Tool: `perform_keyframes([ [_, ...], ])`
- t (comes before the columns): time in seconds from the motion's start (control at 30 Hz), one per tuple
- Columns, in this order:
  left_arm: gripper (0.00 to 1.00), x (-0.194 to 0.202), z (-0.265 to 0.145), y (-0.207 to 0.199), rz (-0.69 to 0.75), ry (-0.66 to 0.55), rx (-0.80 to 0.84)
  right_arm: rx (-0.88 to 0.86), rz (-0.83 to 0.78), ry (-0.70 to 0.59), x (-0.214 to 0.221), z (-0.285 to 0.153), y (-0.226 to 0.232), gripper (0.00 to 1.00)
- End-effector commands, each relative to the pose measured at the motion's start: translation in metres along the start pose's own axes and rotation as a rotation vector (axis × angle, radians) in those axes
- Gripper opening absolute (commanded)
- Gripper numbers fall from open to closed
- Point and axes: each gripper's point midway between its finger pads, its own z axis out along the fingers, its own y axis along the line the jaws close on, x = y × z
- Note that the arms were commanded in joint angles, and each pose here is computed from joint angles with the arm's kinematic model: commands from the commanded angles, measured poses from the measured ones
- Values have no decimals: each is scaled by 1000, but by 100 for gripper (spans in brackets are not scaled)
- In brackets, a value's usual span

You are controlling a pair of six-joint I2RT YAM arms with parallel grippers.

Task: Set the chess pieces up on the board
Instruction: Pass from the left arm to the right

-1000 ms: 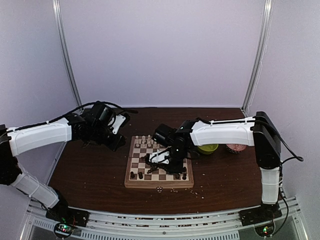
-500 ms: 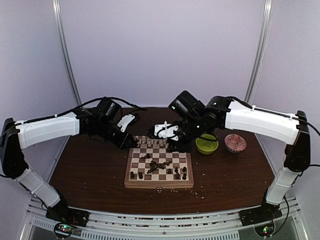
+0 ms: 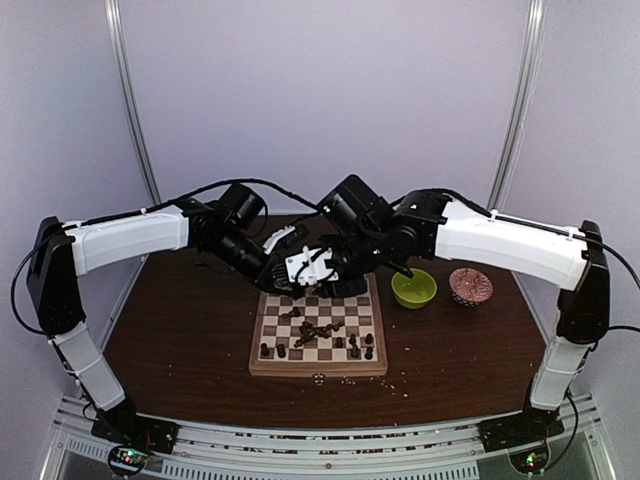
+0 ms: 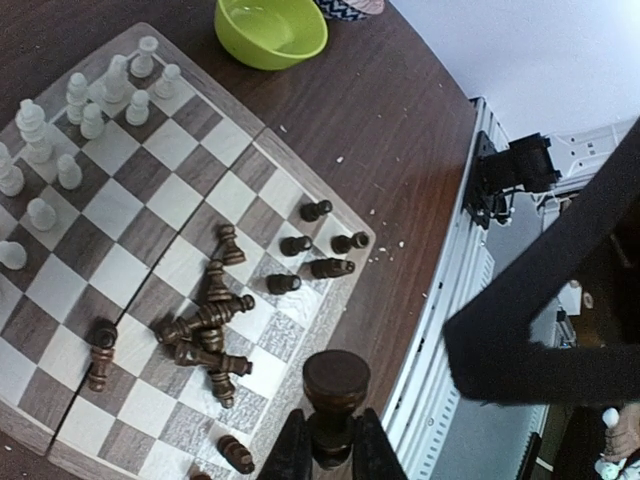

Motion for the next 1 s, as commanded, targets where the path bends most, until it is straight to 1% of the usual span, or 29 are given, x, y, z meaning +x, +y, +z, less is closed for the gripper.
perform_keyframes([
  [0.0, 9, -5, -6, -25, -5, 7, 141, 21, -120, 16, -8, 3, -3, 48],
  [0.2, 9, 2, -1, -30, -30, 42, 198, -4, -178, 22, -12, 11, 5, 47],
  [0.33, 9, 2, -3, -35, -29, 43, 227, -21, -217, 37, -13, 16, 13, 45],
  [0.53, 9, 2, -2, -36, -32, 47, 240, -47, -267, 72, -8, 22, 24, 35],
  [0.63, 9, 4, -1, -37, -36, 53, 250, -53, -285, 93, -3, 25, 28, 33],
  [0.8, 9, 4, 1, -38, -41, 58, 270, -38, -296, 117, 0, 28, 28, 21],
  [0.83, 10, 4, 1, -38, -40, 58, 270, -29, -294, 121, 1, 29, 27, 19],
  [0.97, 18, 7, 1, -31, -36, 79, 227, -9, -261, 134, 5, 31, 23, 12],
])
